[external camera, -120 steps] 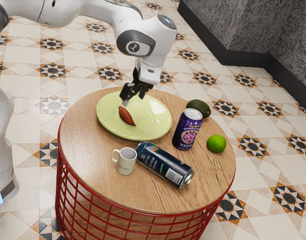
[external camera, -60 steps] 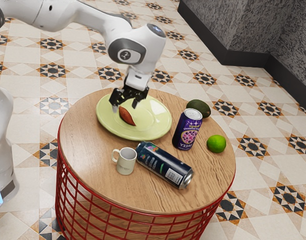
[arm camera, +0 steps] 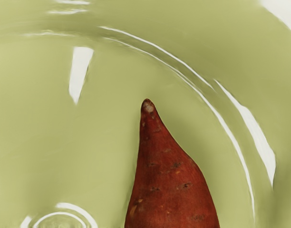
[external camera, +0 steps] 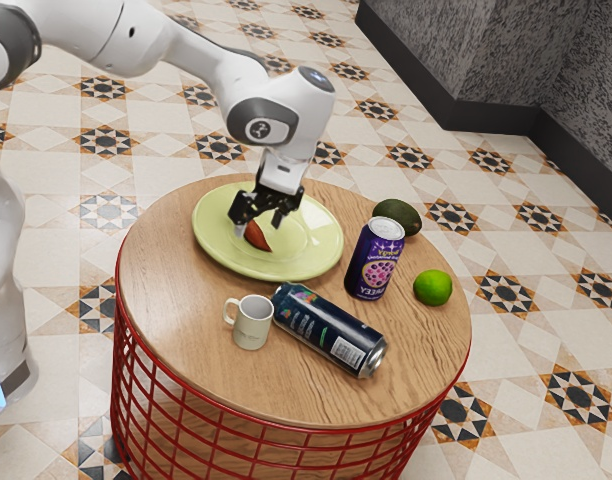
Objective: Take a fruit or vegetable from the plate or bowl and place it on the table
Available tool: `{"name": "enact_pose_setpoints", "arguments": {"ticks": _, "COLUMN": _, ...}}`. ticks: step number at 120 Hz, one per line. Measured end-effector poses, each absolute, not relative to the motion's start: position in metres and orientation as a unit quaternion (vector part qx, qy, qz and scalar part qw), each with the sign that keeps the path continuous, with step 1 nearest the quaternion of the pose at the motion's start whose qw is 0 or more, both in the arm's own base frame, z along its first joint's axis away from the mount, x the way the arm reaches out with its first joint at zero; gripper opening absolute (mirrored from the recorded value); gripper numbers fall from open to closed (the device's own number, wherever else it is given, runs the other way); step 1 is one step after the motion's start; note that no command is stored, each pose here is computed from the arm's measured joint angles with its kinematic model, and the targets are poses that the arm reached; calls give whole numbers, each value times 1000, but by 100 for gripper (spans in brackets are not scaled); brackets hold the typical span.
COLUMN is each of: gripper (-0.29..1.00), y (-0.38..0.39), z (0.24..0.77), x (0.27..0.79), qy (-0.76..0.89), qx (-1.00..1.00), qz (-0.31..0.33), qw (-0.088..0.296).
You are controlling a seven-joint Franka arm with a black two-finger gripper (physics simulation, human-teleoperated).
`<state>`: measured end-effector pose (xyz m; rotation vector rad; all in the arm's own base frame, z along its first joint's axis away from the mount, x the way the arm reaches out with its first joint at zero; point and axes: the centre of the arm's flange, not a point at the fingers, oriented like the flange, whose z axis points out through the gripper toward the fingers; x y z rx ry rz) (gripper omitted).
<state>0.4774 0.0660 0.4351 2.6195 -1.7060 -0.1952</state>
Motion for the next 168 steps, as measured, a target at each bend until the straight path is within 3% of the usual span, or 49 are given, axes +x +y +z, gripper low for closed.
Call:
{"name": "enact_pose_setpoints", "arguments": {"ticks": 86, "gripper": 70, "y": 66, "z": 423, "x": 485, "qy": -552, "qx": 832, "qz": -56, "qw": 1}}
{"name": "enact_pose_setpoints", "arguments": {"ticks": 101, "gripper": 84, "y": 65, "z": 419, "x": 484, "qy": -551, "qx": 832, "qz": -59, "qw": 4}}
{"name": "enact_pose_setpoints", "arguments": {"ticks": 135, "gripper": 60, "y": 64, "z": 424, "x": 486, "qy": -555, "qx": 830, "qz": -53, "qw": -3}}
{"name": "enact_pose_setpoints", "arguments": {"ticks": 160, "gripper": 24, "y": 62, "z": 430, "x": 488, "qy": -559, "qx": 828, "qz": -47, "qw": -8}}
{"name": "enact_pose_setpoints", "arguments": {"ticks": 168, "gripper": 18, "y": 45, "z": 470, "x": 493, "qy": -576, "qx": 816, "qz": -16, "qw": -36}}
